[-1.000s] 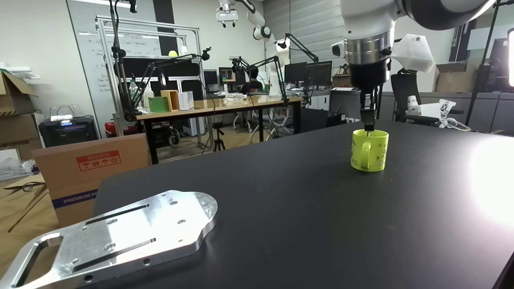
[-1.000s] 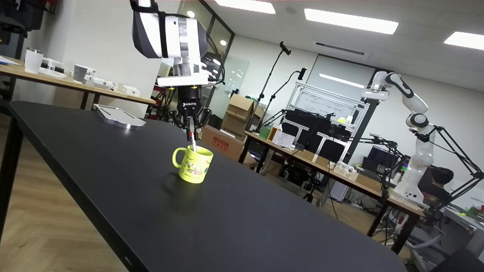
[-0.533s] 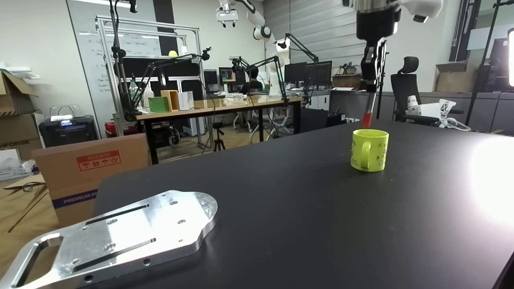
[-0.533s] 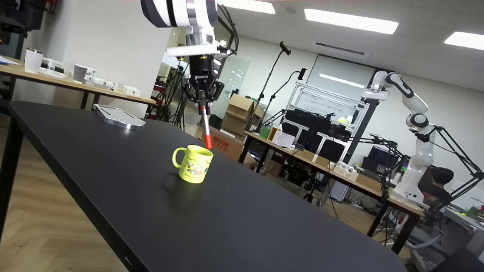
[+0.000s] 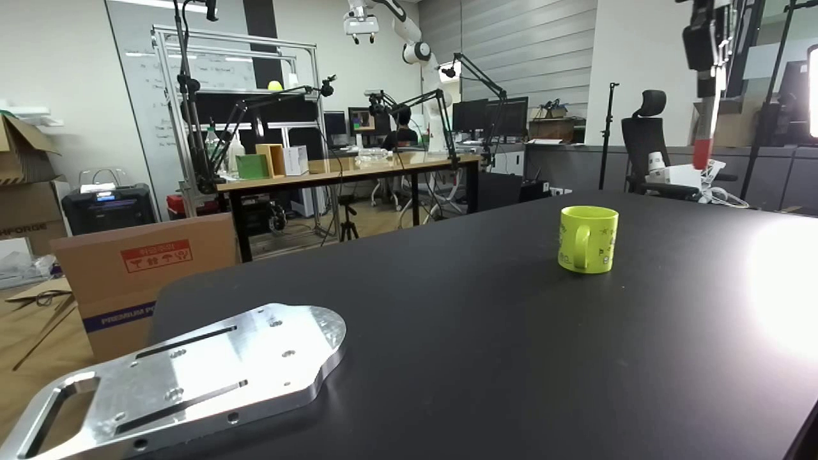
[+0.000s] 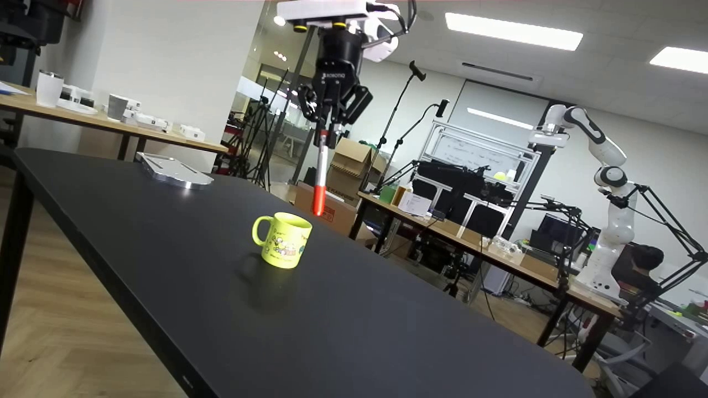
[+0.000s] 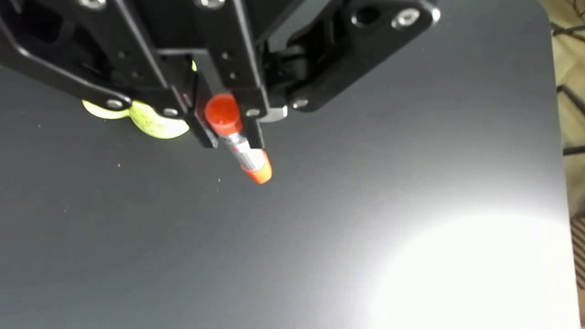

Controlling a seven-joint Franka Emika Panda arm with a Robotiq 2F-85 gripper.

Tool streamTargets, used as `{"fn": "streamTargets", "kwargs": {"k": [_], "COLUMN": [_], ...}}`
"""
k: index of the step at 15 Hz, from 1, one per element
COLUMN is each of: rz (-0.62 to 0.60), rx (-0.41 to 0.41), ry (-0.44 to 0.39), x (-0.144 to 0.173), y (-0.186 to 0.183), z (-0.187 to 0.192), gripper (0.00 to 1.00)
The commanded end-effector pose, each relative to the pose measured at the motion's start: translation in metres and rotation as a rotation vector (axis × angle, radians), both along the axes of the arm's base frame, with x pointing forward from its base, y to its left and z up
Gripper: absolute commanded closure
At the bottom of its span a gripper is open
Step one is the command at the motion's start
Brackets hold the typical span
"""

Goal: Take the red marker out of the yellow mug

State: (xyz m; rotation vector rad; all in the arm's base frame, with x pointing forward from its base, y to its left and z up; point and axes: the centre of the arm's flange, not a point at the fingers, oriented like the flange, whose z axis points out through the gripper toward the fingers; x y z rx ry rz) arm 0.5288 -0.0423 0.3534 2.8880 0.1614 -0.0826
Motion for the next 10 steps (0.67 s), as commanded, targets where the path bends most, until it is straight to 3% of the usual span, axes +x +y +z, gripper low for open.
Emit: {"fn": "streamTargets", "kwargs": {"k": [1,4,7,9,10], "rz": [-0.108,-0.197,-0.28,-0.329,-0.379], "rx": [0.15,0.297,0.442,0.503,0.489], "ry": [0.106,0.183,0.195,0.173,0.175], "x": [-0.028,-0.047,-0.058,-0.06,-0.06], "y": [-0.09,-0.15,-0.184,-0.196,-0.199], "z": [-0.021,-0.061,-0.094,-0.111,-0.115], "gripper": [0.95,0.95,0.95,0.95,0.95]}}
